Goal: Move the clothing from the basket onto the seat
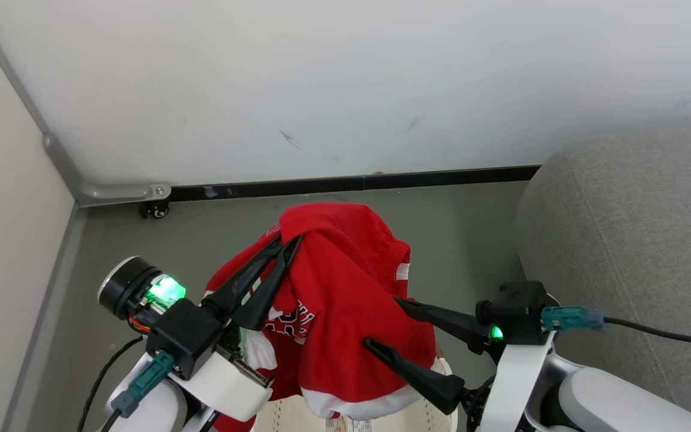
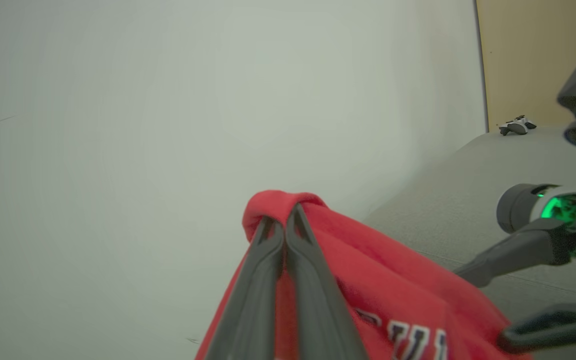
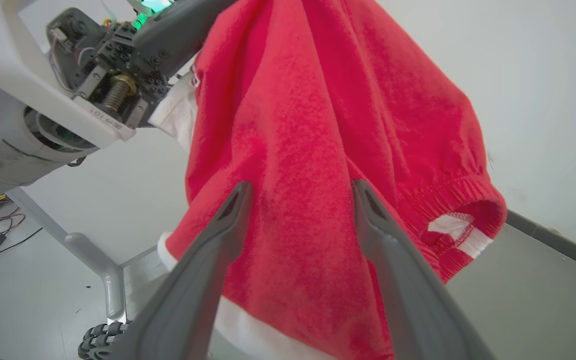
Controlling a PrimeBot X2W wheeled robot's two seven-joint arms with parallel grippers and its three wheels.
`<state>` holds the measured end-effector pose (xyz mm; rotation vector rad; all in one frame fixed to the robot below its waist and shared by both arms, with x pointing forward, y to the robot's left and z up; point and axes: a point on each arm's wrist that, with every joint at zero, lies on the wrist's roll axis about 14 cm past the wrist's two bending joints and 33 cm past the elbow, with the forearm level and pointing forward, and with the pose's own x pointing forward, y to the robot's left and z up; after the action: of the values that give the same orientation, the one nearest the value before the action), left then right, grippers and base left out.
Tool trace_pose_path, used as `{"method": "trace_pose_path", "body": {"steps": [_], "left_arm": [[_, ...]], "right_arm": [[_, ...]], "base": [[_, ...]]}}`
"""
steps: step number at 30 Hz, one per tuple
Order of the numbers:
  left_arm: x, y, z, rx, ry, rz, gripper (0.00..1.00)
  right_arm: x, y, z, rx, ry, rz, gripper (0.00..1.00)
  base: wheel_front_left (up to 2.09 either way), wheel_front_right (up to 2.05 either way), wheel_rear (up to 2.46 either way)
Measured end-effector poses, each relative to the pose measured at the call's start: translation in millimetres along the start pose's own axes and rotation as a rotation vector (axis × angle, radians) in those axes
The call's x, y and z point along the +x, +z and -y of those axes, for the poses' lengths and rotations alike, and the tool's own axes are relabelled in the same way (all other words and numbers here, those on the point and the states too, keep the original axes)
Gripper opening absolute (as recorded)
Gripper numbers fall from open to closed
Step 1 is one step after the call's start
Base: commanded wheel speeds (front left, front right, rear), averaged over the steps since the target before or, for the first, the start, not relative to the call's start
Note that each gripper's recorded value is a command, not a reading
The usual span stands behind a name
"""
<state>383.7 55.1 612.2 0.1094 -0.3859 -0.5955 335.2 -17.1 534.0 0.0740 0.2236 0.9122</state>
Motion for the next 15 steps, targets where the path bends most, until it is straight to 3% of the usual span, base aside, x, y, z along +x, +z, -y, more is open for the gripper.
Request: {"method": "trace_pose_path", "body": {"steps": [15], "left_arm": [[0.8, -2.0, 4.7, -0.024, -0.019, -0.003, 0.00]], "right_arm": [[19.0, -0.1, -11.9, -0.017, 0.066, -0.026, 1.00]], "base": [[0.00, 0.00, 0.00]]}}
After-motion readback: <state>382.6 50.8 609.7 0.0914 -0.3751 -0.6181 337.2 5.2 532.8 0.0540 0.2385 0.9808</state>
